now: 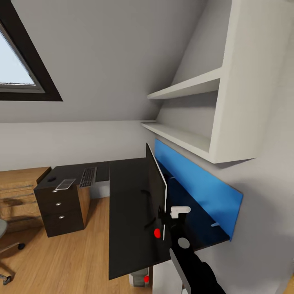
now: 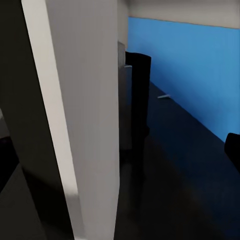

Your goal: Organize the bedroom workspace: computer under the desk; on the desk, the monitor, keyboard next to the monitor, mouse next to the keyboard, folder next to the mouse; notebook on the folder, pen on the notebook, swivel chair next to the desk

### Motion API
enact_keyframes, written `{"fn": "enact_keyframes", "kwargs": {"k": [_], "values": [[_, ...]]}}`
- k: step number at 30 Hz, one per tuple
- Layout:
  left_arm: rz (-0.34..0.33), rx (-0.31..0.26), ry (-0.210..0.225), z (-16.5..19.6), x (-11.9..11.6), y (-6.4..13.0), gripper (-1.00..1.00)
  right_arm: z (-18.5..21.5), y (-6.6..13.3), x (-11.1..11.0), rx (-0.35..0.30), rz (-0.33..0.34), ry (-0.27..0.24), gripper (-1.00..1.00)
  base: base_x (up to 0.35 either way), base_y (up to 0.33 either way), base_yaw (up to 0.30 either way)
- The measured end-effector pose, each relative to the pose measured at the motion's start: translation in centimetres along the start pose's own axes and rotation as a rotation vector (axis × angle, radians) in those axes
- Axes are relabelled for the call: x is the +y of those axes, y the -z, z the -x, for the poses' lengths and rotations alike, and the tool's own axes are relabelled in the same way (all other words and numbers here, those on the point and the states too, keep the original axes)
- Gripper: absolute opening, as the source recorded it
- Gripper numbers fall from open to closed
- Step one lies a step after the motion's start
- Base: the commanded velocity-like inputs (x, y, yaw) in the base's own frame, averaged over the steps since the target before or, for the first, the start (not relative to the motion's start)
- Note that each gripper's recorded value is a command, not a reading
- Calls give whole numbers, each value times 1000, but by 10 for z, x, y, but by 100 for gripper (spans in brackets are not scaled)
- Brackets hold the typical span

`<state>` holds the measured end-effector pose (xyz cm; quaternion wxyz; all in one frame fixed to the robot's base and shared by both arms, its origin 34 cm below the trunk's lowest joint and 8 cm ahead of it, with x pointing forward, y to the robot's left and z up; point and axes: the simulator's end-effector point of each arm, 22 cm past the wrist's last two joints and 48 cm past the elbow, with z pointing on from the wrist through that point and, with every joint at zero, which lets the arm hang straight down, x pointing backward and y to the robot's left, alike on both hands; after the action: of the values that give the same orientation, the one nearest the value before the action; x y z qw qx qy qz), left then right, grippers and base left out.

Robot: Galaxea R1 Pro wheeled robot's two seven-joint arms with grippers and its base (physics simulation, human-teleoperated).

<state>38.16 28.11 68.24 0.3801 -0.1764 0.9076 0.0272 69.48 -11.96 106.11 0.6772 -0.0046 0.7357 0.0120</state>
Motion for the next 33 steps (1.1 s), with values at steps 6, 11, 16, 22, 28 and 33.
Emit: {"fn": "enact_keyframes", "kwargs": {"k": [6,11,16,22,28,33], "values": [[-1,-1,0,0,0,0,100,0,0,0,0,-1,1,100,0,0,-4],[0,-1,0,0,0,0,100,0,0,0,-1,0,1,100,0,0,-107],[-2,-4,0,2,-1,0,100,2,1,0,-3,0,1,100,0,0,-170],[-3,-6,1,3,-1,0,100,3,1,0,-4,0,1,100,0,0,-46],[-3,-7,1,3,-1,0,100,3,1,0,-4,0,1,100,0,0,-7],[-3,-7,1,3,-1,0,100,2,1,0,-3,1,1,100,0,0,-7]]}}
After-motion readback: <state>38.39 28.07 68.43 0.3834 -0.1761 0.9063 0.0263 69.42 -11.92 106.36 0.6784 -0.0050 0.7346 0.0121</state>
